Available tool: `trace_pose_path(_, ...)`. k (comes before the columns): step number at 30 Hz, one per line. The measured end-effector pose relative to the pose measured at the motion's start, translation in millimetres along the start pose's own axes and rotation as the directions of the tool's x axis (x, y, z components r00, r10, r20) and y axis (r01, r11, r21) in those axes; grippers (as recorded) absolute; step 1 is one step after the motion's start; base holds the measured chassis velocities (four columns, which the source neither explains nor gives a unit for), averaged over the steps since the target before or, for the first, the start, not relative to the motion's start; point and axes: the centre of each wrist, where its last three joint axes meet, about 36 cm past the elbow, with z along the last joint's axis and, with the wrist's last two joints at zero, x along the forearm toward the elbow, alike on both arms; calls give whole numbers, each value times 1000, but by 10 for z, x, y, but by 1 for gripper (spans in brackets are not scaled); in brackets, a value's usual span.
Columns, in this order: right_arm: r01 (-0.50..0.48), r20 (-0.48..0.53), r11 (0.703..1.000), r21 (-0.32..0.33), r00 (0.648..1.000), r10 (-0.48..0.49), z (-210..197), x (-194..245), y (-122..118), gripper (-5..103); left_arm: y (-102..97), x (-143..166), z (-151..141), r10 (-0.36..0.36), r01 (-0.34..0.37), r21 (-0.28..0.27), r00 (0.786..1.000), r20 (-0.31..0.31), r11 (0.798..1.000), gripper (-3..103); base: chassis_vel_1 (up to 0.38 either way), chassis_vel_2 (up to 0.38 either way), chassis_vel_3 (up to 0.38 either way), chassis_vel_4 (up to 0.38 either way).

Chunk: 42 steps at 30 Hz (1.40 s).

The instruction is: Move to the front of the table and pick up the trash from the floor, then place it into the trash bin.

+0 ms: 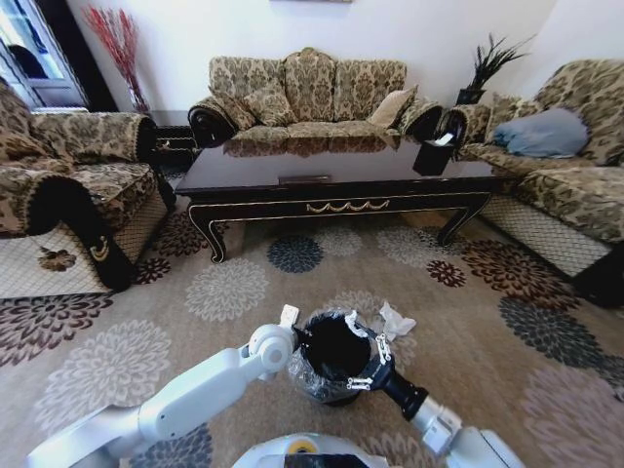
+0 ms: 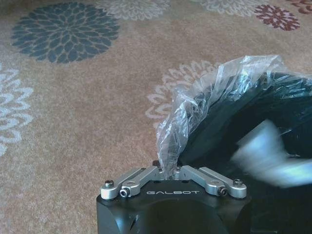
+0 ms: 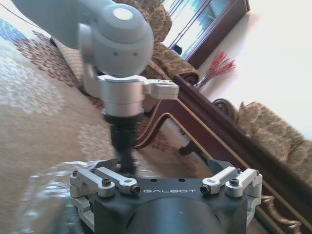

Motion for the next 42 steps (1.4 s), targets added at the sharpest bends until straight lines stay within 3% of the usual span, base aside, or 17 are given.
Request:
trace_pose_path(2, -2, 3, 1000, -16, 1000, 2, 1, -4, 19, 100, 3, 1, -1, 0, 0, 0, 1000, 0, 1000, 2, 0, 0, 0, 0)
trace_pose_path(5, -34, -1, 992, -121, 999, 34, 83, -1, 94, 100, 20, 18, -5, -3, 3, 2, 1000, 3, 1000, 2, 0, 0, 0, 0)
trace_pose_path(6, -34, -1, 992, -121, 999, 34, 83, -1, 94, 100, 20, 18, -5, -3, 3, 2, 1000, 3, 1000, 2, 0, 0, 0, 0)
trace_pose_path(9, -90, -12, 974, -208, 996, 90, 133, -13, 88, 100, 81, 22, 30, -14, 14, 11, 1000, 1, 1000, 2, 0, 0, 0, 0)
trace_pose_path(11, -174, -32, 934, -311, 985, 172, 173, -53, 27, 100, 170, 5, 74, -37, 37, 26, 999, 2, 999, 2, 0, 0, 0, 0)
trace_pose_path(13, -192, -40, 924, -332, 981, 189, 178, -63, 5, 100, 196, 2, 84, -44, 44, 33, 999, 3, 998, 2, 0, 0, 0, 0)
trace_pose_path(17, -286, -94, 859, -424, 958, 272, 295, -126, -181, 100, 462, 20, 168, -94, 94, 93, 996, 0, 991, 2, 0, 0, 0, 0)
trace_pose_path(19, -301, -105, 847, -438, 953, 285, 325, -138, -203, 100, 513, 29, 177, -104, 103, 102, 995, 1, 989, 2, 0, 0, 0, 0)
trace_pose_path(22, -393, -178, 783, -481, 919, 352, 625, -243, -358, 100, 820, 105, 209, -164, 159, 166, 986, 16, 973, 2, 0, 0, 0, 0)
trace_pose_path(24, -409, -191, 771, -488, 912, 363, 702, -276, -401, 100, 874, 125, 208, -176, 169, 181, 984, 21, 969, 2, 0, 0, 0, 0)
trace_pose_path(26, -455, -240, 730, -510, 890, 387, 961, -367, -527, 100, 1003, 185, 203, -198, 187, 215, 980, 31, 959, 2, 0, 0, 0, 0)
trace_pose_path(28, -466, -252, 721, -513, 885, 392, 1026, -389, -559, 100, 1033, 199, 209, -202, 191, 220, 979, 32, 957, 2, 0, 0, 0, 0)
trace_pose_path(31, -522, -321, 668, -531, 853, 412, 1402, -506, -741, 100, 1197, 283, 279, -232, 220, 232, 972, 29, 948, 2, 0, 0, 0, 0)
trace_pose_path(35, -555, -368, 634, -538, 832, 417, 1614, -554, -832, 100, 1259, 337, 330, -242, 228, 242, 970, 28, 943, 2, 0, 0, 0, 0)
trace_pose_path(38, -615, -465, 560, -555, 787, 404, 1920, -597, -909, 100, 1306, 410, 361, -250, 232, 267, 968, 35, 935, 2, 0, 0, 0, 0)
trace_pose_path(41, -641, -502, 534, -551, 766, 402, 2070, -609, -939, 100, 1313, 430, 374, -252, 233, 270, 967, 36, 934, 2, 0, 0, 0, 0)
trace_pose_path(42, -669, -541, 510, -541, 741, 398, 2261, -615, -963, 100, 1318, 443, 386, -253, 235, 268, 967, 34, 934, 2, 0, 0, 0, 0)
